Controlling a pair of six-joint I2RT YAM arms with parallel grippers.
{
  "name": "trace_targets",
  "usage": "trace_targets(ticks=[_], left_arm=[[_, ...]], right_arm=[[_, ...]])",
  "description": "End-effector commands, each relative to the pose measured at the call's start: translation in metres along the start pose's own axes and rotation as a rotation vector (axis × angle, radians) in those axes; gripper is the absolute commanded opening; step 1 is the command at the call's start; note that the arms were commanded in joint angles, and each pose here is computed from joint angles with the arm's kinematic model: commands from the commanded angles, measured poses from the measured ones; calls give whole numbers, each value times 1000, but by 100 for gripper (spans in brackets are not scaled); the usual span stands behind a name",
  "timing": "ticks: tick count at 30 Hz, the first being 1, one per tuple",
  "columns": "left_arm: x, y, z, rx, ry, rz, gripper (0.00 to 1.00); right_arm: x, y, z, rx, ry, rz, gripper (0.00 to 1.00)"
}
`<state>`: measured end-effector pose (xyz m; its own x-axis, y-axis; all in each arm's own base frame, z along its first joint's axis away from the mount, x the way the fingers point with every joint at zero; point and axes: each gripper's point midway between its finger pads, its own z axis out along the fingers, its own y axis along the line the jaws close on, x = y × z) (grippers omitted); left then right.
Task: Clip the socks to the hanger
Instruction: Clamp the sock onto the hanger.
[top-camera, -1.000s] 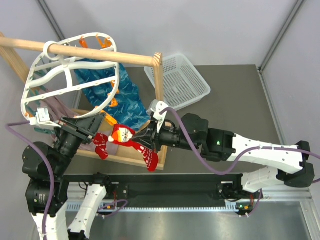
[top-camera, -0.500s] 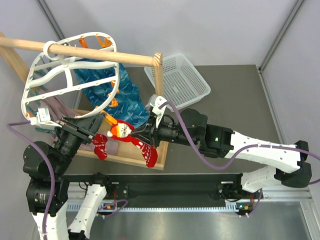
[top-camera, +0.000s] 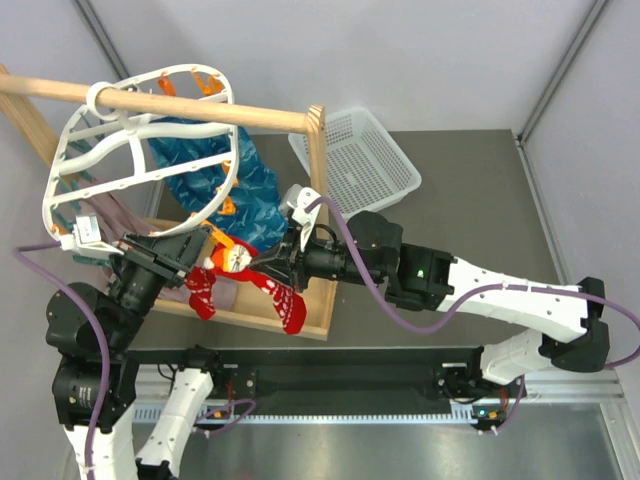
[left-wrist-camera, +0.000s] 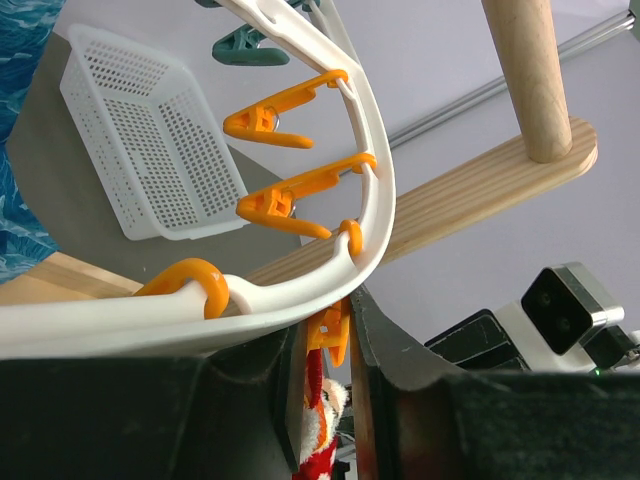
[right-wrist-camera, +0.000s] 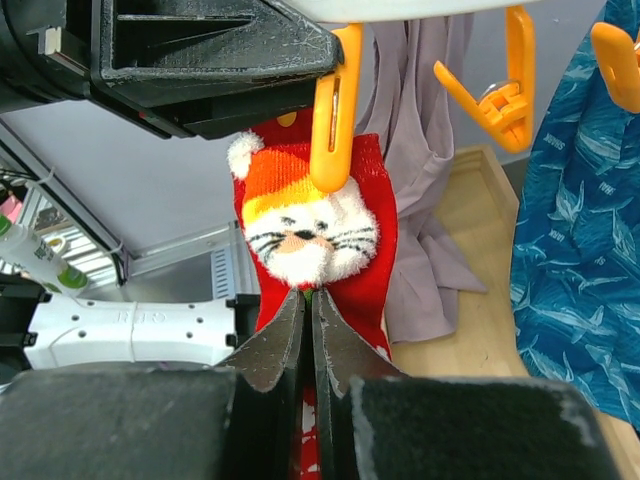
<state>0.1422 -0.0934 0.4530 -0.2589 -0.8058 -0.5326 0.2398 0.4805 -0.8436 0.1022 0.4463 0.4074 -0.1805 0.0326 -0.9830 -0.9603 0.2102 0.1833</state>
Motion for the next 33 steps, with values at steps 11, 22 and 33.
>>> trace_targets(ticks=[11,22,33], left_arm=[[9,-4,-5,32,44,2,12],[7,-5,-8,31,27,21,64],[10,-12,-27,64,28,101,89]], right_arm=[[-49,6,-4,-29,-132,-5,0],[-63,9,-1,-44,-173,-13,0],[-39,-5,4,22,-97,-14,23]])
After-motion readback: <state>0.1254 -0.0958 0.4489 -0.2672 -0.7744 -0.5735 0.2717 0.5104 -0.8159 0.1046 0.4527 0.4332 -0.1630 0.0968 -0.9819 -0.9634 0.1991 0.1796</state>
